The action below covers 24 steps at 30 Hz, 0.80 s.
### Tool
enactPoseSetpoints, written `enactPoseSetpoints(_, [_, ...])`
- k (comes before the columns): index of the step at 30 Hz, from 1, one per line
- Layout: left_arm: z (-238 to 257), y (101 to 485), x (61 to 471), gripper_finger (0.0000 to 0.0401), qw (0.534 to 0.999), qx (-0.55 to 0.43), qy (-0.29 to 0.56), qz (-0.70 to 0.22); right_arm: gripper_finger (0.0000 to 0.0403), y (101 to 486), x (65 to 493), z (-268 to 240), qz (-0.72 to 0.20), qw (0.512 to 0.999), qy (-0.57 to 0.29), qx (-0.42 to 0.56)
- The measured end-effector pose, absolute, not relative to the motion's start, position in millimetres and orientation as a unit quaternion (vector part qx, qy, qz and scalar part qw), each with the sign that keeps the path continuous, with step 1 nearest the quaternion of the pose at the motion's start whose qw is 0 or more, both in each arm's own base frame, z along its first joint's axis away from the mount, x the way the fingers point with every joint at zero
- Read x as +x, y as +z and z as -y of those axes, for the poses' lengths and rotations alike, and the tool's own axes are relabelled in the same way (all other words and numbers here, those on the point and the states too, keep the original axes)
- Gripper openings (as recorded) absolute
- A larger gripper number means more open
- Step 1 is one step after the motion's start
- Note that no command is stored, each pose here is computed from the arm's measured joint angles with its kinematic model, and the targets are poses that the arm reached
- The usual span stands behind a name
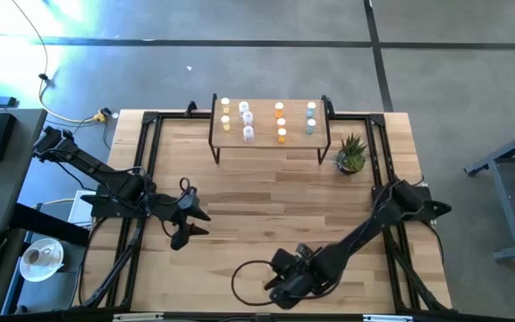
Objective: Pick and place medicine bottles onto shelf by color
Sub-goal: Put the yellow pill bottle on the shelf aligned with the other yellow pill bottles
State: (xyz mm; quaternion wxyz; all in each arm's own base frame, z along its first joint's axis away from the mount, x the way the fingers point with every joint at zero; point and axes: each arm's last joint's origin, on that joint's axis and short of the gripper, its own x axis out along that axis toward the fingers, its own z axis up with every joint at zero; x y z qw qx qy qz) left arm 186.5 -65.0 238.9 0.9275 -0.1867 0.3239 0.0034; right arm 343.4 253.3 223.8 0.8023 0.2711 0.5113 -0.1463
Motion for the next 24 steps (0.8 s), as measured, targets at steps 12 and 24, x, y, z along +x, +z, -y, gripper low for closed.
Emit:
enactPoseSetpoints(12, [65, 239, 187, 0.0204, 0.925, -0.197, 0.007, -0.324, 0.016, 187, 352, -260, -0.522, 0.776, -0.198, 0.294])
enactPoseSetpoints(24, [65, 239, 187, 0.0204, 0.925, -0.197, 0.007, -0.324, 0.016, 144, 364, -259, -0.535, 0.76, -0.229, 0.291])
